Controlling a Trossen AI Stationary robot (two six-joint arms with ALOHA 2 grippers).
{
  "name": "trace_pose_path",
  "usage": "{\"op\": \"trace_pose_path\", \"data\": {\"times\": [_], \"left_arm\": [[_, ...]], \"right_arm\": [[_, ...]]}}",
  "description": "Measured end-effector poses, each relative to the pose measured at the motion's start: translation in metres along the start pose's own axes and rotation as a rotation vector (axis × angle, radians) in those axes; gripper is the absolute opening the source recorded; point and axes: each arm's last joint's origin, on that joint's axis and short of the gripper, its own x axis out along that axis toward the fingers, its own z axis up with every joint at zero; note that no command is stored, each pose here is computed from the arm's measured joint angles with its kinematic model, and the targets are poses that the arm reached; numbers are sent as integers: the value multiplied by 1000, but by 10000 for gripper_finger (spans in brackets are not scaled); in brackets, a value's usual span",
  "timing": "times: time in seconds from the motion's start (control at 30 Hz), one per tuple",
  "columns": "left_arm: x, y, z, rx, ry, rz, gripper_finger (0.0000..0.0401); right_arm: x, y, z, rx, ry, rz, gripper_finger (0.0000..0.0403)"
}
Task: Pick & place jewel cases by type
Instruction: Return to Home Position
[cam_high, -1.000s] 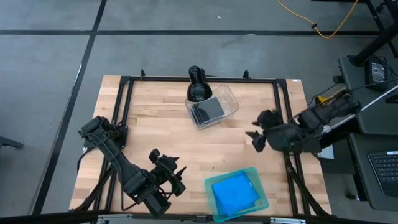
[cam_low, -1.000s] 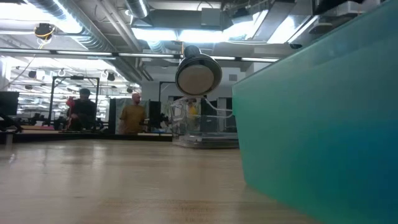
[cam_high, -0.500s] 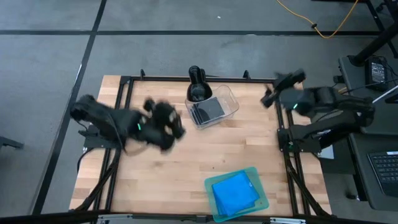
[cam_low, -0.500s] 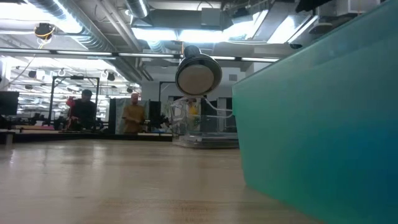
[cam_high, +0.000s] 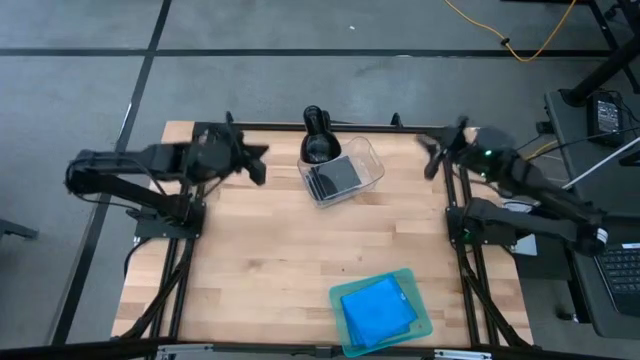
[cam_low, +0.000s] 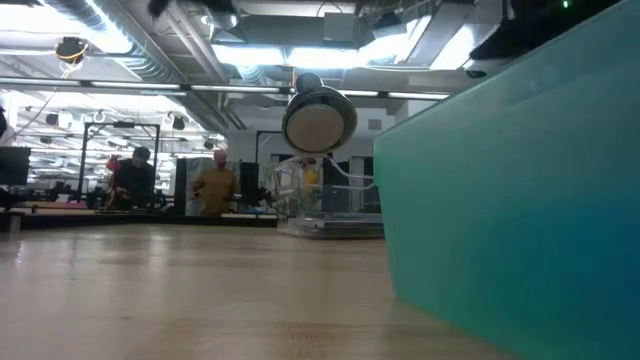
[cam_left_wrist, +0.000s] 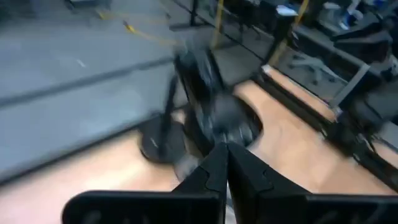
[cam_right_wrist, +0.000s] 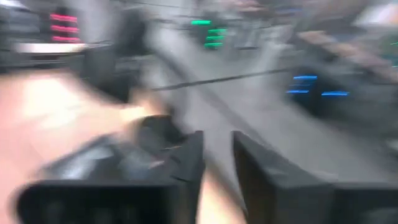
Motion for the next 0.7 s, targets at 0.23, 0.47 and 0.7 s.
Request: {"op": "trace_pose_path", "data": {"times": [0.23,0.47,0.7], "left_arm": [[33,7,-99,-113,-1,-212,1],[22,58,-145,-234,-28,-294,1],[-8,117,-172,-301,-63,-484,1]], "right_arm": [[16,21,-59,124,27,184,14],[10,24,-80,87,-155,152,11],[7,23,-79,137,-180,152,5]]}}
